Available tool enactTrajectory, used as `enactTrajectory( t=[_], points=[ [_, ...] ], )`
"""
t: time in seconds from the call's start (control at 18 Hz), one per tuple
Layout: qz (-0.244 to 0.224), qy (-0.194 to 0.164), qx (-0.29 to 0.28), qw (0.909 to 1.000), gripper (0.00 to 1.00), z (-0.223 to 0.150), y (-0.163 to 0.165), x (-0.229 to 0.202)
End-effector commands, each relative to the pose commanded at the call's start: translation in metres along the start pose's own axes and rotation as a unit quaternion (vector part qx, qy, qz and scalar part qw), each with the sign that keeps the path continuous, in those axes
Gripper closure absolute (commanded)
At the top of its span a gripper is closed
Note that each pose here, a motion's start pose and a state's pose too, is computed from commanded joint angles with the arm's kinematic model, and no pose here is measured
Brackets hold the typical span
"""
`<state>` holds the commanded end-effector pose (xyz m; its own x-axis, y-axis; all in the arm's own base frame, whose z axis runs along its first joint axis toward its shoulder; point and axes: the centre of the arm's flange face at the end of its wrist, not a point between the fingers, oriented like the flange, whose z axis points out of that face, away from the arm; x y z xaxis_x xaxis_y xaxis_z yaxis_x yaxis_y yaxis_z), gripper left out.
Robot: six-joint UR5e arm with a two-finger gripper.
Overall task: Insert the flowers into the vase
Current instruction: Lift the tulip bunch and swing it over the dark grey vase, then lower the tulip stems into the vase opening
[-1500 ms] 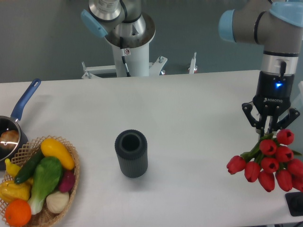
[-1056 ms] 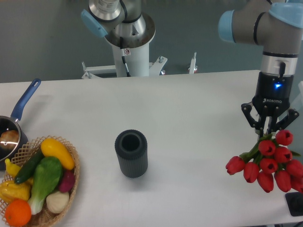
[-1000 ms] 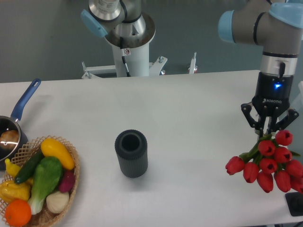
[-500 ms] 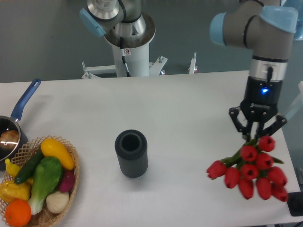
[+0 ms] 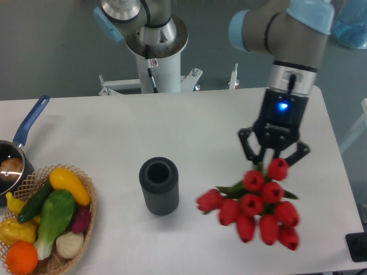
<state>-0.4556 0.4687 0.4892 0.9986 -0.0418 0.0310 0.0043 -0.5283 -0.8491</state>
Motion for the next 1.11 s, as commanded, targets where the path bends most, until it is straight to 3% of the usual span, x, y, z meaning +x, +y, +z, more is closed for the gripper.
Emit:
enactTrajectory(
  t=[0.11,0.5,1.11],
  points=[
    [-0.004,0.047,0.049,0.9977,0.84,0.000,-0.008,0.012],
    [0.015,0.114,0.107,0.9876,0.84,0.003,-0.001,0.057],
    [0.019,0.141,0.102,0.9845,0.84,0.012,0.027,0.107]
  ],
)
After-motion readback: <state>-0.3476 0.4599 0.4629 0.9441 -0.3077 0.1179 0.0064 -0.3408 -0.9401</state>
